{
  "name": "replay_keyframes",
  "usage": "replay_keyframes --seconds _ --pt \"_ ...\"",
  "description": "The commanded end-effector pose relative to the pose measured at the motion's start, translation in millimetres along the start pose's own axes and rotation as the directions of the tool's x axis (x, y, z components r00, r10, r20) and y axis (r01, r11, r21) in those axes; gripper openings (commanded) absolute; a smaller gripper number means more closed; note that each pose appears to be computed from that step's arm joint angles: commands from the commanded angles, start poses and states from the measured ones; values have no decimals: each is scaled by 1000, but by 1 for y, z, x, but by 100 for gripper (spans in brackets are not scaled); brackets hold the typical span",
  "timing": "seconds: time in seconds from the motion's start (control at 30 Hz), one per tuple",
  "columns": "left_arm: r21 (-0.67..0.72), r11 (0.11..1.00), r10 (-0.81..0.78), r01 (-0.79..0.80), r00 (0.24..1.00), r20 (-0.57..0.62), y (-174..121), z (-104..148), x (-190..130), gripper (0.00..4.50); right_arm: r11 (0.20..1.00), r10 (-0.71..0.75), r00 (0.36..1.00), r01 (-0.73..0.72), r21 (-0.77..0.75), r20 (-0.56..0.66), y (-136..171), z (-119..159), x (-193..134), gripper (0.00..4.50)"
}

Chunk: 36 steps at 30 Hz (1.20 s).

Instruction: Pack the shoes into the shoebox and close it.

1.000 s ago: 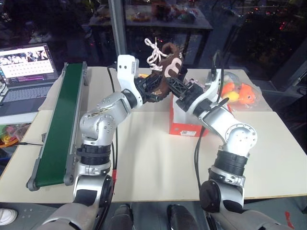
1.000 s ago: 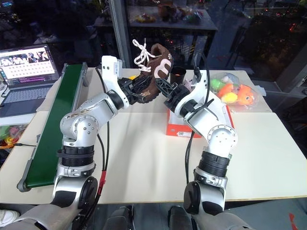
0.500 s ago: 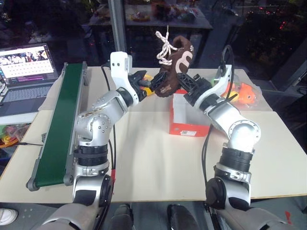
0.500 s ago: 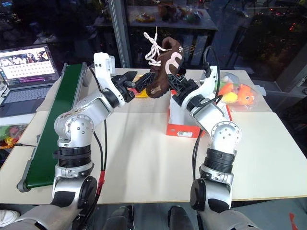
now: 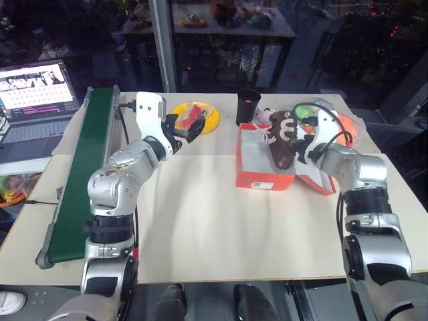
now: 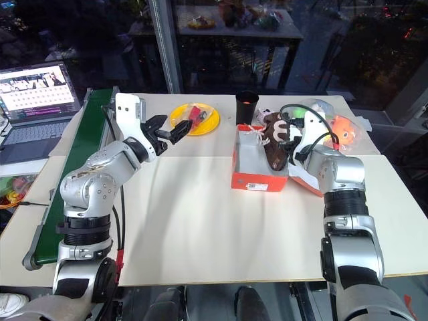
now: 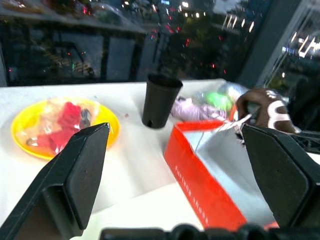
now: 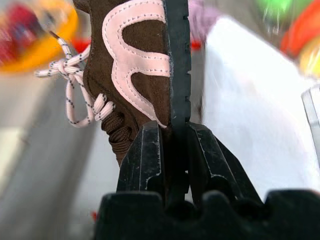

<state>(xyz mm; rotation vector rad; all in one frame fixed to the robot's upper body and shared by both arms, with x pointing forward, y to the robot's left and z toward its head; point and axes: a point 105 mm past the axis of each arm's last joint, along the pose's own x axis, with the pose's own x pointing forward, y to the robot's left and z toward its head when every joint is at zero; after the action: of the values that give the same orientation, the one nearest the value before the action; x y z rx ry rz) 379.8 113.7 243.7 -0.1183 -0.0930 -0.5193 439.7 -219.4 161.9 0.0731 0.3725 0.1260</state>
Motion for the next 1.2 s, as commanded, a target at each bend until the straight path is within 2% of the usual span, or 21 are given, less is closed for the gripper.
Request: replay_keyframes --seconds 0.03,0.27,0.33,0.63,0.8,0.93,1.0,1.07,1.13,1.2 --pt "42 999 -16 13 998 58 -7 15 -6 450 999 10 1000 -11 -47 -4 -2 4 5 25" --pt "31 999 -8 7 999 31 -9 4 -13 450 994 -3 993 -10 -107 -116 -11 -17 11 25" --pt "34 999 -5 4 1000 21 -9 0 -14 450 994 2 992 -16 -113 -124 -11 -18 12 126" --pt "37 999 6 -6 1000 12 -9 -3 -18 450 982 19 998 -30 -188 -59 5 6 13 432" --pt "39 999 14 -15 1000 8 -7 -3 -20 450 967 61 998 -53 -249 22 22 33 4 442" --pt "77 994 82 -80 996 -25 9 -9 -25 450 943 246 961 -208 -259 127 56 65 -18 442" --pt "99 986 142 -136 988 -57 23 -15 -29 450 911 360 915 -302 -282 182 74 78 -33 442" --pt "105 977 194 -187 979 -68 35 -17 -34 450 852 469 862 -384 -354 194 92 79 -48 442" --pt "114 961 260 -252 963 -65 52 -18 -45 450 739 641 748 -540 -402 174 118 69 -73 442" --pt "122 943 318 -309 946 -64 65 -19 -57 450 649 731 672 -634 -421 116 132 49 -90 442"
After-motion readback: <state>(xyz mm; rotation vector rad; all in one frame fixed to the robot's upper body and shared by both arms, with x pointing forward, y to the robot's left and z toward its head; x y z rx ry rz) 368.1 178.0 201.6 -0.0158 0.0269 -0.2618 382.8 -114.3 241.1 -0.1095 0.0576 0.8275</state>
